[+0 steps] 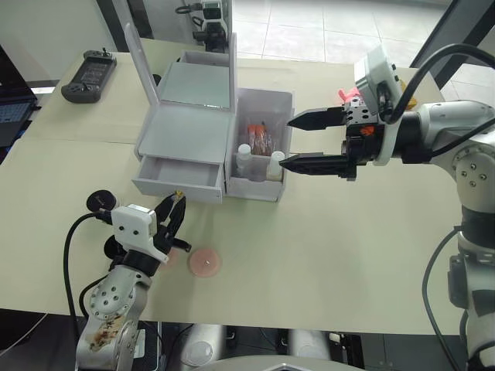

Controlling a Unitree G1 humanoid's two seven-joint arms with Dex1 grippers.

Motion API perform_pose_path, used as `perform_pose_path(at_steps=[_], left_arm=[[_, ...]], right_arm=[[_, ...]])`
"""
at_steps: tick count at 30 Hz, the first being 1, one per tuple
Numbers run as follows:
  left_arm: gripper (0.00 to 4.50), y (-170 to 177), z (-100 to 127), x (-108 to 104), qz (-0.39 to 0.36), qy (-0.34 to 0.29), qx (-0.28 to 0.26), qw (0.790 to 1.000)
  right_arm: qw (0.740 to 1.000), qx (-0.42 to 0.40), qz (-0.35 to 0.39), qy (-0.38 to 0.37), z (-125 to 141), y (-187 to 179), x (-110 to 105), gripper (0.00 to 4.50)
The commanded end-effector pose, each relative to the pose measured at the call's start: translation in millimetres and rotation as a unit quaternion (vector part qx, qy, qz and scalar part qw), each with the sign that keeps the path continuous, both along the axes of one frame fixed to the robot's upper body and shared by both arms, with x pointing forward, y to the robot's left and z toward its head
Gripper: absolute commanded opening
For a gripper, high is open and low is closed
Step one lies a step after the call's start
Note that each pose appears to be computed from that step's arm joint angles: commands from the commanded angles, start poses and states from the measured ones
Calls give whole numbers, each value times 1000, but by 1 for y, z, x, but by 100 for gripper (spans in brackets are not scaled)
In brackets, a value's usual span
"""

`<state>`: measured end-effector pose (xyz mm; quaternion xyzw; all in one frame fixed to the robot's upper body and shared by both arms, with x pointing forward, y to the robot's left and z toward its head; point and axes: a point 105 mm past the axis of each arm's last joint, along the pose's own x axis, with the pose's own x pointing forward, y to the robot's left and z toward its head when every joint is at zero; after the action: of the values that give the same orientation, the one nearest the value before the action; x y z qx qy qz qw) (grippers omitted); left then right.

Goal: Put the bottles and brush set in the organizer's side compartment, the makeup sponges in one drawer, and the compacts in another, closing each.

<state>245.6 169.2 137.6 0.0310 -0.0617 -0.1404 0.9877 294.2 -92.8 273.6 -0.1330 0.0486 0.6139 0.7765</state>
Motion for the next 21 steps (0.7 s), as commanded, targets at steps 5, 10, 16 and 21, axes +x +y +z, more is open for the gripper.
perform_pose_path(at_steps=[5, 10, 16, 21], left_arm=[[57, 3, 18, -41, -15, -7, 10, 1000], [57, 5, 15, -51, -17, 8, 11, 1000], [57, -7, 13, -52, -14, 10, -5, 1000], [57, -8, 11, -56, -14, 16, -11, 1000]], right_arm=[[1000, 7, 21, -14, 7, 5, 1, 450], [1000, 6, 25, -12, 4, 7, 5, 450], [999, 6, 32, -13, 5, 9, 7, 450], [999, 7, 34, -14, 5, 11, 8, 450]])
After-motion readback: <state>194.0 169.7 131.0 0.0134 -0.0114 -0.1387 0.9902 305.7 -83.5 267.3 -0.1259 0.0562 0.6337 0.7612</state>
